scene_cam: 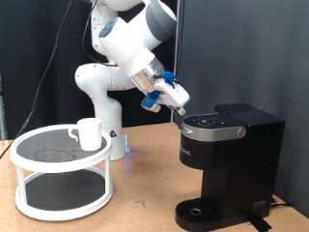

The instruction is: Make a cup of coffee with the keurig machine

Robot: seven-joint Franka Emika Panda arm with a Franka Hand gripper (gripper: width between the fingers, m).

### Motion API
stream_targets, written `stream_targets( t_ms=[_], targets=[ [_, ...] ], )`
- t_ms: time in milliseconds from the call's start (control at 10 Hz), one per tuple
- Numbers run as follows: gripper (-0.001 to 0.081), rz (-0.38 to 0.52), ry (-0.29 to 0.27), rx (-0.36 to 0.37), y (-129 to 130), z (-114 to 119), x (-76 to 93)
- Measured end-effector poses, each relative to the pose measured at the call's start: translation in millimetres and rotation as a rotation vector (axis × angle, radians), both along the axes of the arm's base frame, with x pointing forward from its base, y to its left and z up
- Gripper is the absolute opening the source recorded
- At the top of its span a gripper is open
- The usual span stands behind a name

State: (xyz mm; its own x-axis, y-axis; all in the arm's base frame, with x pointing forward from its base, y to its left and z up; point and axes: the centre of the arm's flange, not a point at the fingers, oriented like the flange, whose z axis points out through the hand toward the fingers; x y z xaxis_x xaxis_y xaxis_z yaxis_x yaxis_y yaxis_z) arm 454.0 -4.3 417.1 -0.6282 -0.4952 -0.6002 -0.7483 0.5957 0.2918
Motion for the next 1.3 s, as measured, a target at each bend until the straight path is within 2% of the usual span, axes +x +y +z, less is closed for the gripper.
stream_targets(
  t_ms=[200,300,700,1000,1100,1300],
  targets=[
    [0.0000,0.005,0.002,-0.003,0,-4,-1.3],
    [0.0000,0.006,0.017,0.006,-3,-9,-7.5],
    [0.0000,-0.117,0.093,0.028,-32,-18,-48.3],
    [0.0000,-0.032,0.134,0.038,-51,-10,-77.8],
    [0.0000,-0.039,0.129,0.033,-51,-10,-76.6],
    [0.0000,-0.070,0.271,0.063,-50,-15,-84.4]
  ],
)
